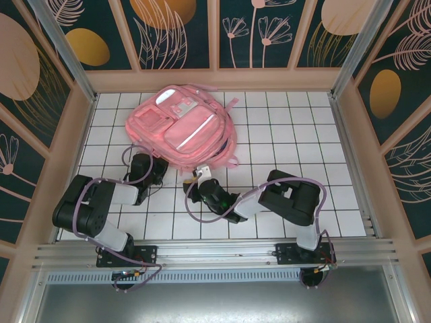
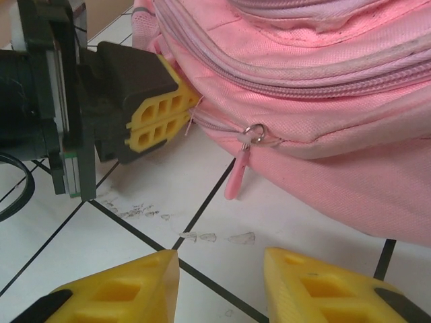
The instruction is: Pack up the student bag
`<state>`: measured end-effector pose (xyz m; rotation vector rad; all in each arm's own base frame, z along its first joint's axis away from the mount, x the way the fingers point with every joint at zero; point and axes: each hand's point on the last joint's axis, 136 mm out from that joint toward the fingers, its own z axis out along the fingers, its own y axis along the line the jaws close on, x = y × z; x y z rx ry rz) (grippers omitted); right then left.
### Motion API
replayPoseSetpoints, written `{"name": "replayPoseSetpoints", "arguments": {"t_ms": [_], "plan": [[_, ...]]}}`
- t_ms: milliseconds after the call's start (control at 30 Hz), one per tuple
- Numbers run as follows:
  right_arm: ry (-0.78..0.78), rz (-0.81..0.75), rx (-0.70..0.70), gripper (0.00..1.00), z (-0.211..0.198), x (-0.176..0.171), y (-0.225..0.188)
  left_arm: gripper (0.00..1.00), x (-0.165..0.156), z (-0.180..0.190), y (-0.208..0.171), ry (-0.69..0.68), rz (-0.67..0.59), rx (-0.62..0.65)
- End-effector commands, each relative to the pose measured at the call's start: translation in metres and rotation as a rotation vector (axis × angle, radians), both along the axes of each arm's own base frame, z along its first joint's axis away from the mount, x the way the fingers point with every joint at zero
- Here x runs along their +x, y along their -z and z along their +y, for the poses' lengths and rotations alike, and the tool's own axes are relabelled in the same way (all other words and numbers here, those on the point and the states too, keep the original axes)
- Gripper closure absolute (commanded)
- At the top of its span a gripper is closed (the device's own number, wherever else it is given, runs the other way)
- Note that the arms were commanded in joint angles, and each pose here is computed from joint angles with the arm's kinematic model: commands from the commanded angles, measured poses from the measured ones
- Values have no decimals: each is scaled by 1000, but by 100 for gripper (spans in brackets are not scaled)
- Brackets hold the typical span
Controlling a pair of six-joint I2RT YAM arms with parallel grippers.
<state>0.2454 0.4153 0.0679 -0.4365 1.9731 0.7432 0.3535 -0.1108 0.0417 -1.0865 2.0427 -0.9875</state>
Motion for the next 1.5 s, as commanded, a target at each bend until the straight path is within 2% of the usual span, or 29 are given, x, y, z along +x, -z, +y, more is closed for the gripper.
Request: {"name": "replayPoseSetpoints", "arguments": {"t_ms": [0, 333, 567, 800, 1000, 1133, 1200, 1333, 1467], "plan": [[-4, 17, -6, 62, 7, 7, 1, 100, 1, 7, -15, -34, -54, -8], [-19, 112, -5, 61, 20, 21, 12, 100, -20, 8, -37, -42, -94, -30], [-42, 152, 6, 60, 34, 26, 15, 100, -22, 2, -39, -32, -93, -29], [33, 195, -49, 59, 33, 37, 30, 100, -22, 0, -38, -27, -91, -29], [80, 192, -57, 62, 32, 48, 31, 100, -22, -1, -38, -26, -90, -27], [118, 178, -73, 73, 32, 57, 33, 100, -23, -1, -39, -32, -89, -32], [133, 168, -71, 85, 31, 59, 32, 100, -24, -1, -38, -38, -84, -32], [146, 154, -48, 99, 28, 59, 27, 100, -25, 2, -38, -49, -81, -27], [154, 130, -33, 100, 22, 52, 15, 100, -25, 4, -37, -56, -74, -16]]}}
